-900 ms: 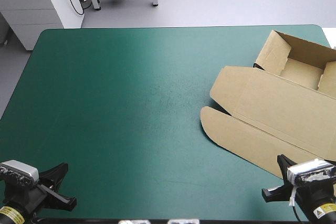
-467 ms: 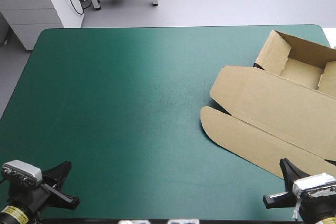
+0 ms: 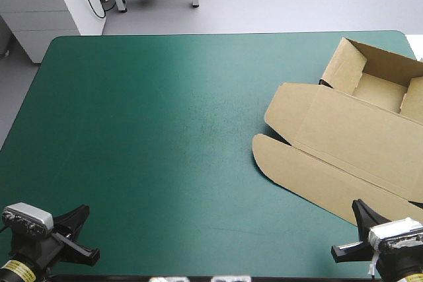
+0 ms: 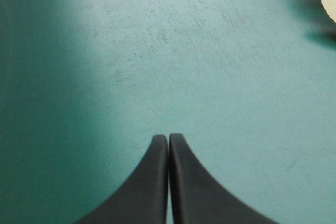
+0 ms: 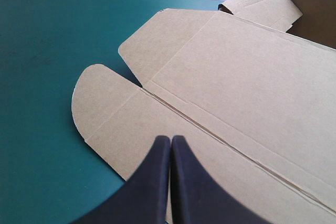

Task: Fold the box

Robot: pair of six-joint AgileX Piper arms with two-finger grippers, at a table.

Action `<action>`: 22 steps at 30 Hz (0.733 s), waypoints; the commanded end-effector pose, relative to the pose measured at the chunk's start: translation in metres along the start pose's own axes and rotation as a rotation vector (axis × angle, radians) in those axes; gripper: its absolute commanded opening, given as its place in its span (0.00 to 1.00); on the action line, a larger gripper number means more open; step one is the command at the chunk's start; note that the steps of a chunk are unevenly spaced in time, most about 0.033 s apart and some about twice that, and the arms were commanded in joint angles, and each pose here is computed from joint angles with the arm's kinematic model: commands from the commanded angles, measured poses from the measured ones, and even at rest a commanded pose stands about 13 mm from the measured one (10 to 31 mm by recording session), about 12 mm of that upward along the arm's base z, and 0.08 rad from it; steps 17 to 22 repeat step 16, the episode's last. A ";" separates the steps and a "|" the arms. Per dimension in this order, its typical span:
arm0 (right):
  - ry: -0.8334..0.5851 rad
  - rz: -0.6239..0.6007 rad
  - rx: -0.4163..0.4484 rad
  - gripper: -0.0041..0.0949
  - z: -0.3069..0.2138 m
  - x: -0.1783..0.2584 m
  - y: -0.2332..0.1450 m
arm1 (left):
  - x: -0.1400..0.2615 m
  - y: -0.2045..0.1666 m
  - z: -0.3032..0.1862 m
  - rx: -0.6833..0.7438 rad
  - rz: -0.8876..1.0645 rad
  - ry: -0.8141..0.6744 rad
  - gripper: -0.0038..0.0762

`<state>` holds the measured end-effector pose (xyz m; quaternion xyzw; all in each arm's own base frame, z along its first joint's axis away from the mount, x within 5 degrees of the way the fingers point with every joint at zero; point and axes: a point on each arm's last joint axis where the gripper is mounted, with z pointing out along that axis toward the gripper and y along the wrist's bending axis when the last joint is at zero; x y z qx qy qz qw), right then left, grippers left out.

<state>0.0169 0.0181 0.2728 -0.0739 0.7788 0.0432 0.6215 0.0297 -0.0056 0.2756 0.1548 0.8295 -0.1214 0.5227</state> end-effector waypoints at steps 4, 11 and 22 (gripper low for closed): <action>-0.115 0.004 0.017 0.03 -0.007 -0.012 0.000 | -0.013 -0.001 -0.003 0.012 -0.007 -0.073 0.04; -0.115 0.004 0.017 0.03 -0.007 -0.012 0.000 | -0.013 -0.001 -0.003 0.012 -0.007 -0.073 0.04; -0.115 0.004 0.017 0.03 -0.007 -0.012 0.000 | -0.013 -0.001 -0.003 0.012 -0.007 -0.073 0.04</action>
